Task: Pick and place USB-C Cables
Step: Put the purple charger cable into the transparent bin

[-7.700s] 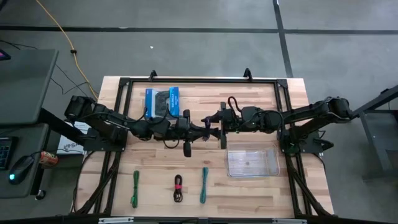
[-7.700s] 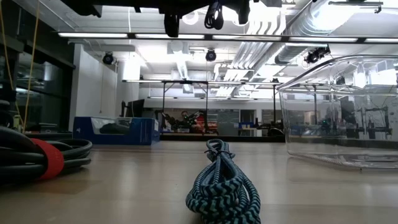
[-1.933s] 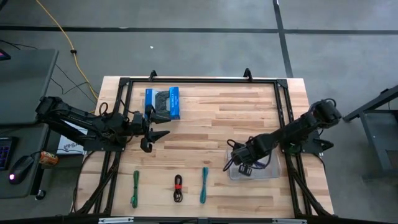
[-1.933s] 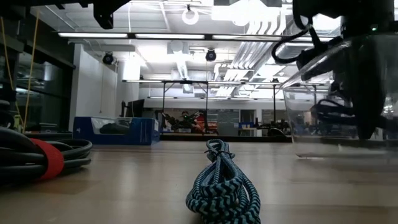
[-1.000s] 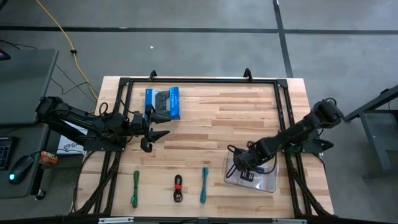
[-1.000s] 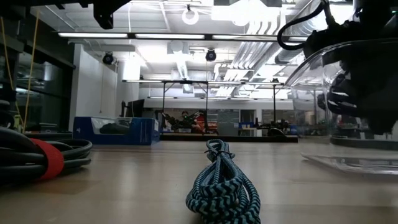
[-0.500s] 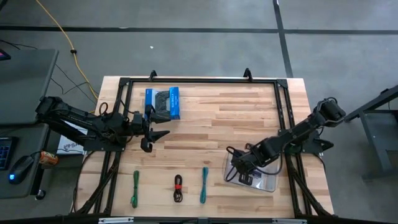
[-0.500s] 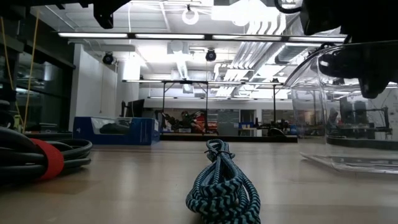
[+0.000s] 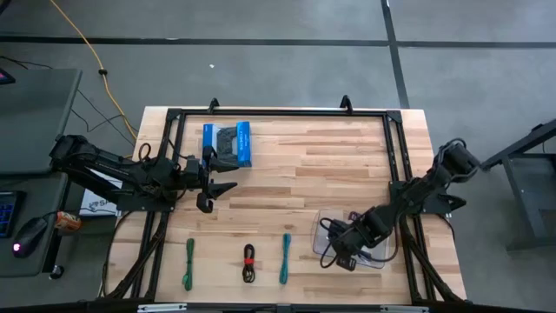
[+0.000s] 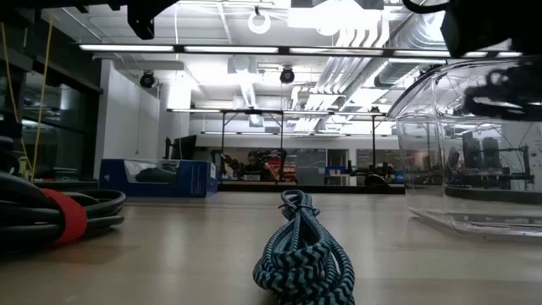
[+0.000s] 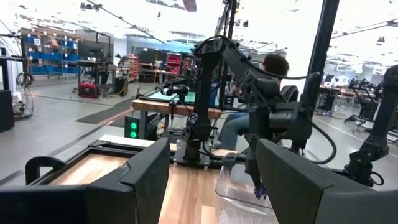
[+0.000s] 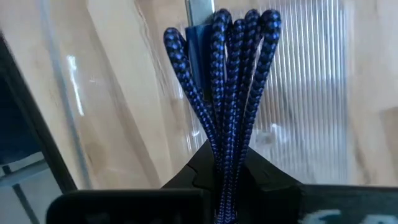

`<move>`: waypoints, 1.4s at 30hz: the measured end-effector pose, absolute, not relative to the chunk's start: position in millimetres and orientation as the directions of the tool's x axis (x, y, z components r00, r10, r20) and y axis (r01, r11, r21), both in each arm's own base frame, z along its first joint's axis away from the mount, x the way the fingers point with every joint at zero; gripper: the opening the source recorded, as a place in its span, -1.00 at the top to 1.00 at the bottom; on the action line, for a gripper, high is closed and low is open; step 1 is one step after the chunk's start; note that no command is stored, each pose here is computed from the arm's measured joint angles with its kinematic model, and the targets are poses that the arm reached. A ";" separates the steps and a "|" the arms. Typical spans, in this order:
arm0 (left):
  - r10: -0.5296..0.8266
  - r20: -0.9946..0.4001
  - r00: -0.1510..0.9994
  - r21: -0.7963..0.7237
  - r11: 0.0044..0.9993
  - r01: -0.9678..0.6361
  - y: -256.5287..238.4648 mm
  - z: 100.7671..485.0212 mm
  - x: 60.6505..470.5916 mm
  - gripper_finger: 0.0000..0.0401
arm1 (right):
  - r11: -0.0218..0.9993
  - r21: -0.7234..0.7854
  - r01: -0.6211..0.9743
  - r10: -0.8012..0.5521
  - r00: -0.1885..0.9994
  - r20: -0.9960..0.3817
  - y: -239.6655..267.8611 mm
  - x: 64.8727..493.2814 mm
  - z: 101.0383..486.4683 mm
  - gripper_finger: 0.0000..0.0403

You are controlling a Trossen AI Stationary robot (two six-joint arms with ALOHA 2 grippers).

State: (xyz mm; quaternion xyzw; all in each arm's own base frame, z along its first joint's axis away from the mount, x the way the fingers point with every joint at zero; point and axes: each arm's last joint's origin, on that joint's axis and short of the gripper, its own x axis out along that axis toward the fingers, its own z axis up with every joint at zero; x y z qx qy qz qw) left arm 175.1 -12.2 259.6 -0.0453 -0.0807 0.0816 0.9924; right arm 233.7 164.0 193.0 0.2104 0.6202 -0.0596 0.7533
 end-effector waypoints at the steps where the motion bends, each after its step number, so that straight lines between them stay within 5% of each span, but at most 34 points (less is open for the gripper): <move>1: 0.170 0.153 0.974 -0.103 0.983 -0.155 -12.1 259.6 175.1 -0.10 | 0.895 0.243 0.374 0.171 0.217 -0.961 165.3 233.4 191.4 0.94; 19: 0.170 0.153 0.974 -0.103 0.983 -0.155 -12.1 259.6 175.2 -0.10 | 0.676 0.276 0.683 0.222 0.169 -0.960 168.8 233.2 187.7 0.94; 33: 0.169 0.153 0.974 -0.103 0.983 -0.154 -12.2 259.6 175.1 -0.10 | 0.779 0.351 0.520 0.267 0.232 -0.935 174.9 238.2 190.3 0.94; 42: 0.169 0.153 0.974 -0.102 0.983 -0.155 -12.2 259.6 175.1 -0.10 | 0.755 0.401 0.518 0.303 0.267 -0.915 186.6 235.7 192.4 0.94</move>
